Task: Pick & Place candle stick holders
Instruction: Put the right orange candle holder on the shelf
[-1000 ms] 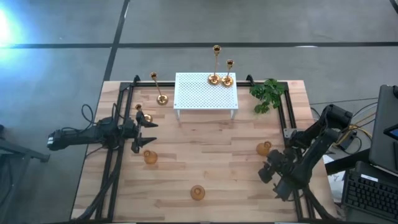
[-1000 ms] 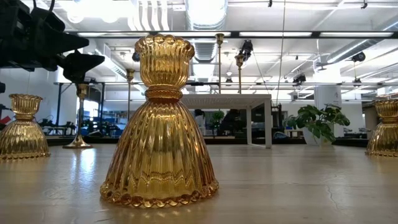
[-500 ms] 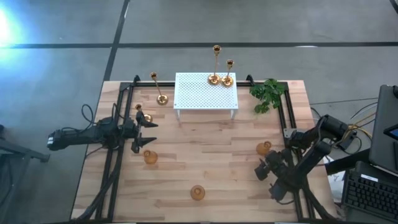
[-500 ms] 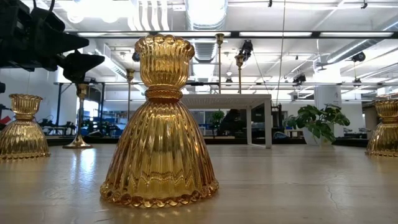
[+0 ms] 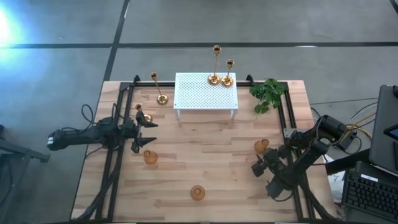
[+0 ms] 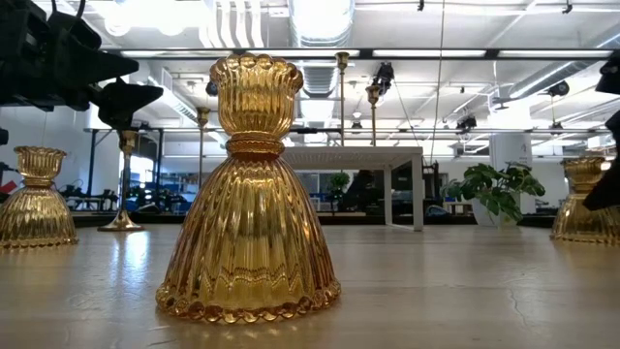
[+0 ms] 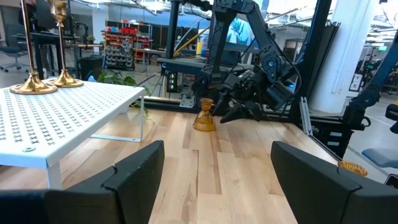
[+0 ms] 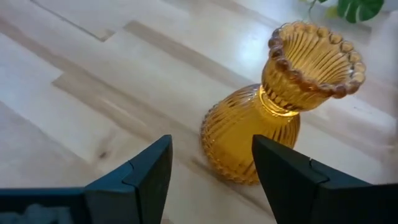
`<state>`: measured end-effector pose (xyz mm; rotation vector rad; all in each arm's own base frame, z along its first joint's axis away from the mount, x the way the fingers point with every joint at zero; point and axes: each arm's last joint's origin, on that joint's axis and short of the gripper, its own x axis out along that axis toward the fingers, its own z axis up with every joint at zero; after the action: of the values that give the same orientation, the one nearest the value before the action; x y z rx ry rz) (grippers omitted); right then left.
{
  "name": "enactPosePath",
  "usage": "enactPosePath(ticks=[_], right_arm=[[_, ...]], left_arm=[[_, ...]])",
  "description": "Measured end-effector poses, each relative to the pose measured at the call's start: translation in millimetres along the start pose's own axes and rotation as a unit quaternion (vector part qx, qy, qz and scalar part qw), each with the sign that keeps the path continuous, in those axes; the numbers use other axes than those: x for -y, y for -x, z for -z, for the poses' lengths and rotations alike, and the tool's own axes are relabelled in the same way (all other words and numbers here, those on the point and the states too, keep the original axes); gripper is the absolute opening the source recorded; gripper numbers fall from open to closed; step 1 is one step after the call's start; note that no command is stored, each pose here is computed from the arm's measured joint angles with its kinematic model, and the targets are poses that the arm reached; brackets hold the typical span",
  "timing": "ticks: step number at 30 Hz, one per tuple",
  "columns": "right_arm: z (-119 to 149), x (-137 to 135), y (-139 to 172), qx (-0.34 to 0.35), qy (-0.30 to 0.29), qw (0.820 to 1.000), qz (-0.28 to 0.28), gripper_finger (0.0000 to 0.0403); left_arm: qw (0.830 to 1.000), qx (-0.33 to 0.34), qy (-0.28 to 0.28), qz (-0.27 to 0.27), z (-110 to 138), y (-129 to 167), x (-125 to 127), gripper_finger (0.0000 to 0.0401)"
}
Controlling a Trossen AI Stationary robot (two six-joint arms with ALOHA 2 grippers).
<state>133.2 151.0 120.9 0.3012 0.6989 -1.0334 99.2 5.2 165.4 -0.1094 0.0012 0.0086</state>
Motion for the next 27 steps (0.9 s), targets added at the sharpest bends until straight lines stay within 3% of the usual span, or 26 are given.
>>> enactPosePath(ticks=[6, 16, 27], right_arm=[[-3.9, 3.1, -8.2, 0.004, 0.013, 1.000, 0.021, 0.0220], [-11.5, 7.6, -11.8, 0.024, 0.026, 0.998, 0.043, 0.0266], [-18.7, 12.5, -27.5, 0.040, 0.012, 0.996, 0.074, 0.0252]], left_arm=[[1.000, 0.000, 0.000, 0.000, 0.0, 0.0, 0.0, 0.0300], [1.000, 0.000, 0.000, 0.000, 0.0, 0.0, 0.0, 0.0300], [1.000, 0.000, 0.000, 0.000, 0.0, 0.0, 0.0, 0.0301]])
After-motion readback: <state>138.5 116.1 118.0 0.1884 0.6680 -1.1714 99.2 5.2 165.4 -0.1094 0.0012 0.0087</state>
